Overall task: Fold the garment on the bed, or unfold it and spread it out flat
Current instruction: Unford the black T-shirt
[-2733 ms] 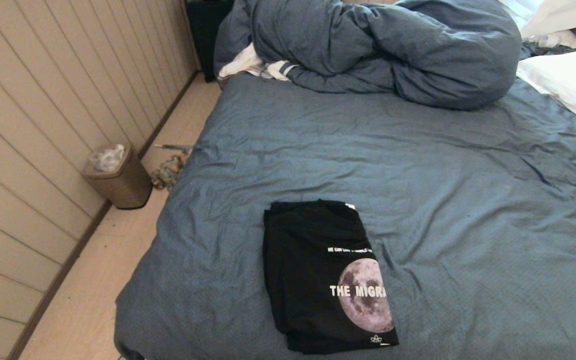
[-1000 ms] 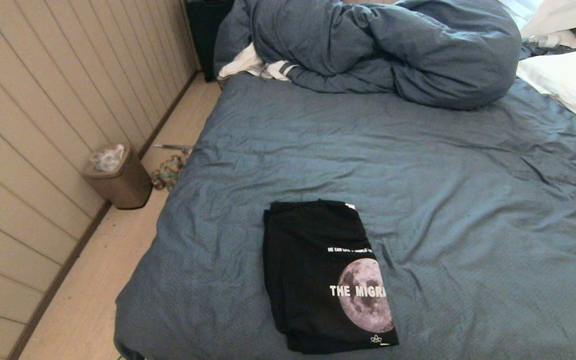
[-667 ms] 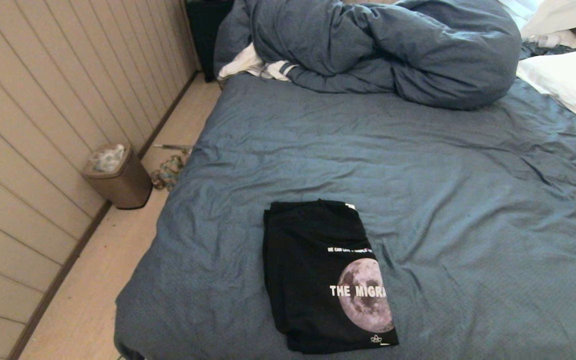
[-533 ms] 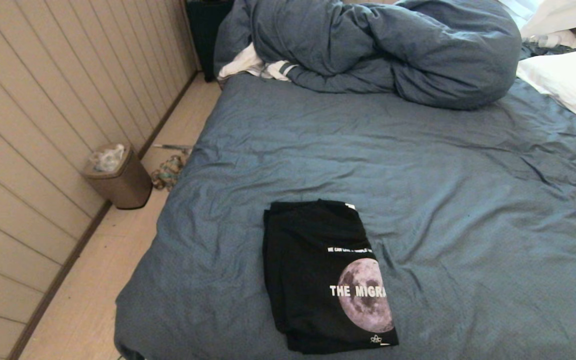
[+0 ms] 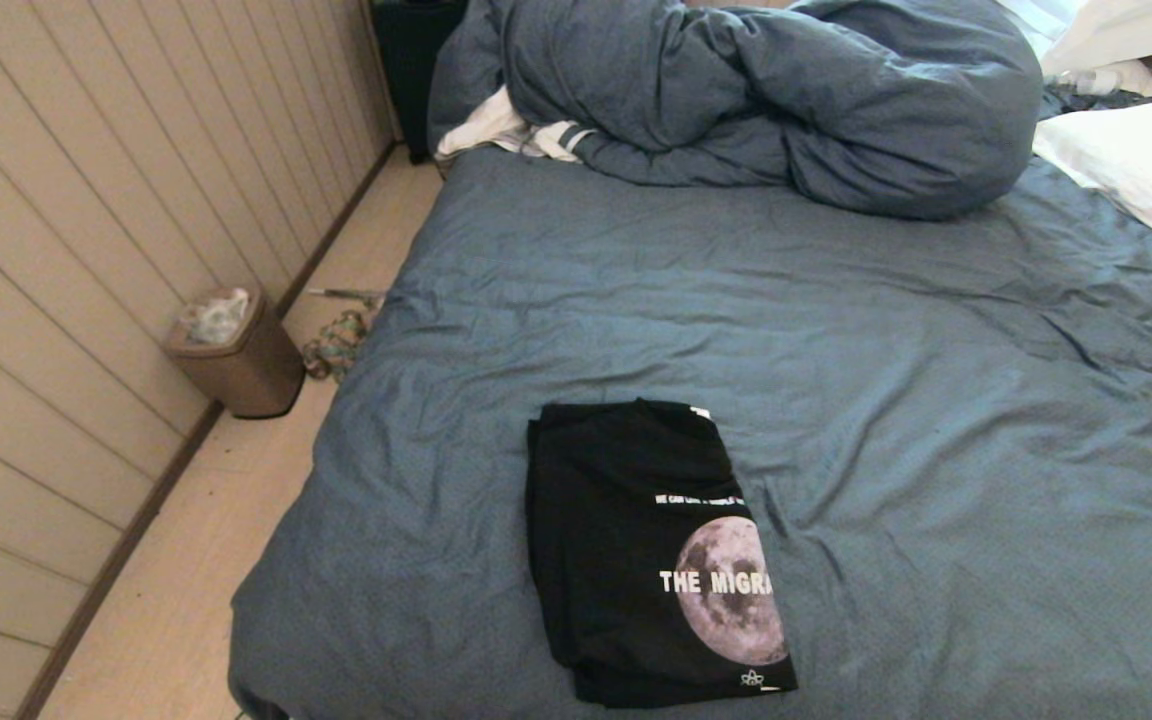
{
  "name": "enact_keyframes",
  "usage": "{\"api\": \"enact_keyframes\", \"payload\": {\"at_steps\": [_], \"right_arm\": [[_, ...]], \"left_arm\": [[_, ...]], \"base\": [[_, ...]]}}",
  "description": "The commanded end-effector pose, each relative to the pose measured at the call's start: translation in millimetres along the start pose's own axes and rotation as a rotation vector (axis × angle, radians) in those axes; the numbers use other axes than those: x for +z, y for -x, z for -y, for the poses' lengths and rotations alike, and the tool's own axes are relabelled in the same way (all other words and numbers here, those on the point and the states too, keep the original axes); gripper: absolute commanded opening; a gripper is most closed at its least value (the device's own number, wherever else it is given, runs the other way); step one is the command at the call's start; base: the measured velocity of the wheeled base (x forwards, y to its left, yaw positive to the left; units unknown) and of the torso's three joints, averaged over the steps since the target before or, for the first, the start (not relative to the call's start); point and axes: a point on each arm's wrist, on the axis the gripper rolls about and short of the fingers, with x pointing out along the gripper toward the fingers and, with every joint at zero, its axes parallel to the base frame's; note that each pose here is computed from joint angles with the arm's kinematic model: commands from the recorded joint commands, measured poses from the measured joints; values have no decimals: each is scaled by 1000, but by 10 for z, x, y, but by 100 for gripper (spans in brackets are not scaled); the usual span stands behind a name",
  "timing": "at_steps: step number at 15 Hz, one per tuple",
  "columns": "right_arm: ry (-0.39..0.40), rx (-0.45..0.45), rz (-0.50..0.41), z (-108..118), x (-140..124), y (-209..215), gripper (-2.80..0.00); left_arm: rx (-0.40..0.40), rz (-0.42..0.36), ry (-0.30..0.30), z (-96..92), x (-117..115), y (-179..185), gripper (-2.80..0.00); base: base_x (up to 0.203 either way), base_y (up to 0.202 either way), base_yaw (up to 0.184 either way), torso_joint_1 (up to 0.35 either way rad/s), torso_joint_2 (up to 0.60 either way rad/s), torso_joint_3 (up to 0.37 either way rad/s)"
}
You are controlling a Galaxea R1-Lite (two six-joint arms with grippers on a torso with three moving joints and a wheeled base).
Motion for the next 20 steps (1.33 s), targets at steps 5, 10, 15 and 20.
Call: {"api": "enact_keyframes", "payload": {"at_steps": [5, 10, 15, 20], "right_arm": [[7, 0, -3, 0, 3, -1, -280], [16, -1, -3, 0, 27, 3, -280], [11, 11, -37, -4, 602, -50, -280], [-32, 36, -122, -17, 1414, -540, -280]], "left_arm": [[-1, -37, 1, 2, -108, -21, -280], [0, -37, 1, 2, -108, -21, -280], [0, -37, 0, 3, -108, -21, -280], [1, -37, 2, 3, -108, -21, -280]], "base": [[0, 0, 0, 0, 0, 0], [0, 0, 0, 0, 0, 0], [0, 0, 0, 0, 0, 0], [0, 0, 0, 0, 0, 0]]}}
